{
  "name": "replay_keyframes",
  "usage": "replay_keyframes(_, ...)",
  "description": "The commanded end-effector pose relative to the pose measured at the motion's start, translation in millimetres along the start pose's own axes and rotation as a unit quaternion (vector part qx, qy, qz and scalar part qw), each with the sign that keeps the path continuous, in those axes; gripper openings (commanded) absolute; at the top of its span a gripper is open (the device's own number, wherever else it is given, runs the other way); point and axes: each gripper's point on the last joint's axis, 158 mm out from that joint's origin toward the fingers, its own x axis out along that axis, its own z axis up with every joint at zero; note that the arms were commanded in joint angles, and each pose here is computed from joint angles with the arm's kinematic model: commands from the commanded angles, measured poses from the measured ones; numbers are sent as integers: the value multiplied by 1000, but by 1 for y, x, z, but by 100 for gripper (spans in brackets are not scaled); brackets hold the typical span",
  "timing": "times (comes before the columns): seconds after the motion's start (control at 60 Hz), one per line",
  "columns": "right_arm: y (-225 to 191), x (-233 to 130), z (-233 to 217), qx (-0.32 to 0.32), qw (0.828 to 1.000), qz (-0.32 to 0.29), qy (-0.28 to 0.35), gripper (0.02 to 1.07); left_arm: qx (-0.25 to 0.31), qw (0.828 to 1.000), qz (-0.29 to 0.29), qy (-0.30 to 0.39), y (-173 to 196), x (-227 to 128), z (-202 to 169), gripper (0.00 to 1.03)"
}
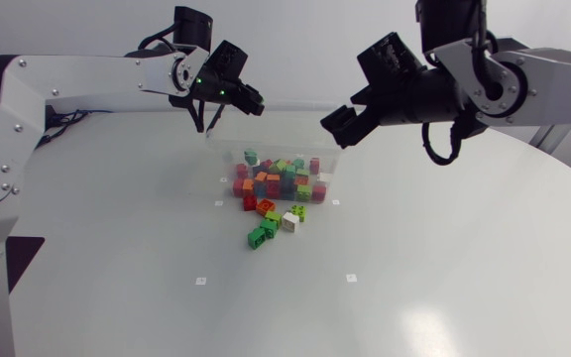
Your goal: Place the duplo bricks in the container
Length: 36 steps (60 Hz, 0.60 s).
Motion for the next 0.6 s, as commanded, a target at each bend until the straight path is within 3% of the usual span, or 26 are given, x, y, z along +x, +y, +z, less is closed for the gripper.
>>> replay_keyframes(0.0,12,-4,-12,-7,1000,9,6,97,-15,1000,3,-4,0,5,6,82)
replay_keyframes(0.067,25,-3,-24,-11,1000,24,17,97,-17,1000,6,-6,2,-4,11,98)
replay_keyframes(0.4,76,23,-83,-35,993,82,74,96,-12,999,14,-38,-7,-102,41,98)
replay_keyframes(0.583,89,43,-108,-43,988,100,105,96,32,999,-8,-20,-37,-150,25,98)
